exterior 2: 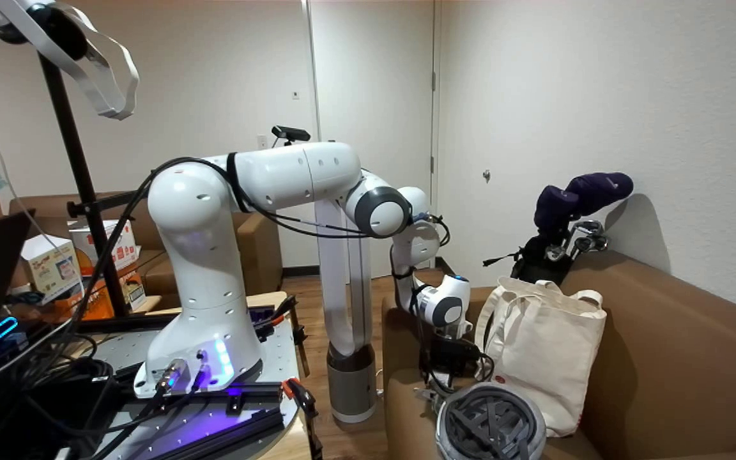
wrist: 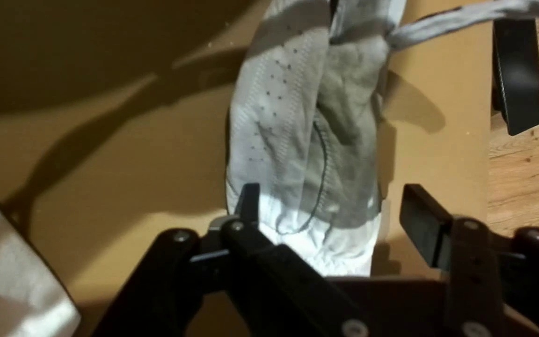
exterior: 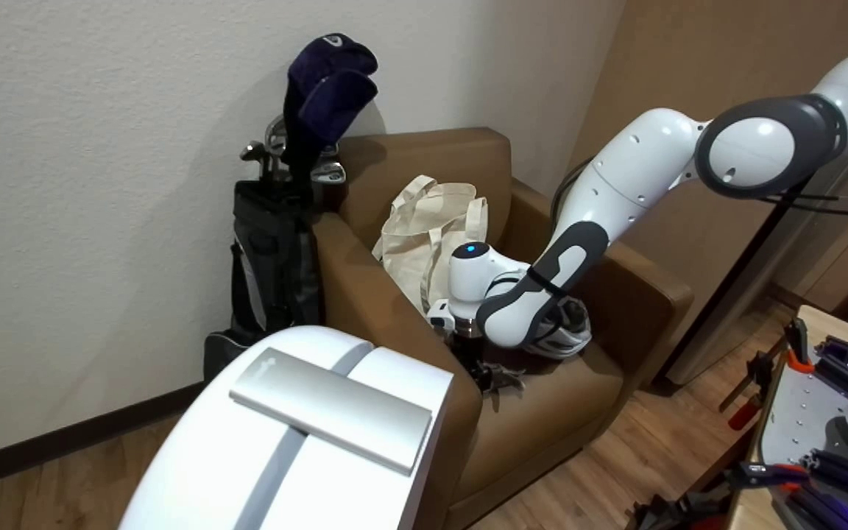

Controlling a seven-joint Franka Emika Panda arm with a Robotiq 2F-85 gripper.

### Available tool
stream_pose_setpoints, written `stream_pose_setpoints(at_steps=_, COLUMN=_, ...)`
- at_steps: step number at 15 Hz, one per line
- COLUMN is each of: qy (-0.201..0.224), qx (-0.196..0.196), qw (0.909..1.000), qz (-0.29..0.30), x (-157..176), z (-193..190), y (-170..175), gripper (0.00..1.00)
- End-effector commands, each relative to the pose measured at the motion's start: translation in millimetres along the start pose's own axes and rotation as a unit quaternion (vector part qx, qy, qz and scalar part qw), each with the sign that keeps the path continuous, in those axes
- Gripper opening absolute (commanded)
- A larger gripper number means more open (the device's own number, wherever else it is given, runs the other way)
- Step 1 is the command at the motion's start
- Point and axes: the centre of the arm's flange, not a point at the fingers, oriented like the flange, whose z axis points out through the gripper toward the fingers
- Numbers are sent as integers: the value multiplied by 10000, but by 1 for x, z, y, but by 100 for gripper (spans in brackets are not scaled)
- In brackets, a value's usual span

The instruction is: Move the white object to the arm of the couch

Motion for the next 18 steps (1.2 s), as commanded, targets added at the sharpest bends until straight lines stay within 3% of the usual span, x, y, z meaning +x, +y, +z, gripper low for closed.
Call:
stream_pose_setpoints(at_steps=1, qy=42, qx=15, qw=9999, qz=-150, x=10, z=6, y=16, gripper=47)
stream_pose_setpoints(at_steps=7, qy=64, qx=14, qw=9999, qz=-122, x=8, z=10, y=17, gripper=8)
stream_pose_setpoints(at_steps=9, qy=70, qx=11, qw=9999, qz=-105, x=7, z=8, y=18, gripper=4)
stream_pose_setpoints(at_steps=12, qy=61, qx=59, qw=10000, qz=30, x=6, z=-13, y=15, gripper=7)
stream_pose_setpoints(at_steps=18, qy=117, qx=-77, qw=9995, qz=269, x=-2, z=-98, y=8, gripper=7)
